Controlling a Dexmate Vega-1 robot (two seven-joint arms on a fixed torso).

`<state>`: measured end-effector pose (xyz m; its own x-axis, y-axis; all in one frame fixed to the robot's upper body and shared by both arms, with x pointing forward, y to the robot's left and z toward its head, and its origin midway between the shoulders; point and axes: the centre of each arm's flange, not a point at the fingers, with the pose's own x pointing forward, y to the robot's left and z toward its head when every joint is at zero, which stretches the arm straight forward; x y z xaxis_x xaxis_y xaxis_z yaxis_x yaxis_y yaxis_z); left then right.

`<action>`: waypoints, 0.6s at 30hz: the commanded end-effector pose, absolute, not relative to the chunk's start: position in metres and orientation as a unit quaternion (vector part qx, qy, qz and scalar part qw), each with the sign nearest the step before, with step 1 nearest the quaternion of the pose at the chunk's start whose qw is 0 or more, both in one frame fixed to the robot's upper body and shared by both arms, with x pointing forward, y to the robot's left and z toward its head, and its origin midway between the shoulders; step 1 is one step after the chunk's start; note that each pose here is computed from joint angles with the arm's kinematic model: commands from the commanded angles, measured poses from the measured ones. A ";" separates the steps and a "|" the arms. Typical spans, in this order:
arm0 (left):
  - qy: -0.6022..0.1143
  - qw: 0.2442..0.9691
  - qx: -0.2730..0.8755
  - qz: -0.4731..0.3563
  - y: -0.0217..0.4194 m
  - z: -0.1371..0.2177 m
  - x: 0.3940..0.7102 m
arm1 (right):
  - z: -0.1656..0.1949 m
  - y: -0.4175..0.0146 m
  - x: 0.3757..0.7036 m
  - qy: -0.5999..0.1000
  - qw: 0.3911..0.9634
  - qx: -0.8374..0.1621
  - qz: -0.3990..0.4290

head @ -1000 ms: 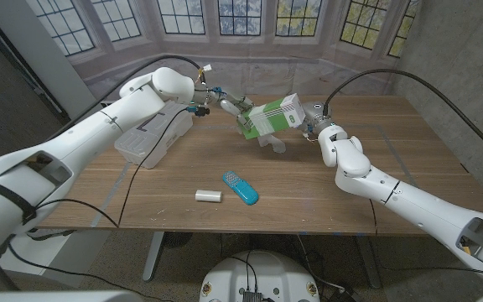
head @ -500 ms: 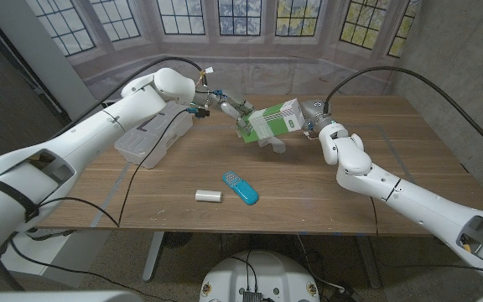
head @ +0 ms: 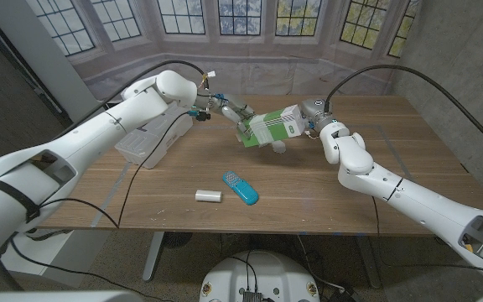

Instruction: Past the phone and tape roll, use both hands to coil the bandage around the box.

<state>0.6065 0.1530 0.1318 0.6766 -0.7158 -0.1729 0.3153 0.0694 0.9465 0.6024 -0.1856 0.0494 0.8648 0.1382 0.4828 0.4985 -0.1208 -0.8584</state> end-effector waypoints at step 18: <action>-0.158 0.711 0.580 -0.365 0.158 0.125 0.612 | 0.055 -0.178 0.607 -0.223 0.624 -0.735 -0.142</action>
<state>0.6095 0.1526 0.1264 0.6768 -0.7106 -0.1925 0.3318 0.0610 0.9414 0.6043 -0.1845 0.0516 0.8629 0.1449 0.4841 0.5011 -0.1215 -0.8568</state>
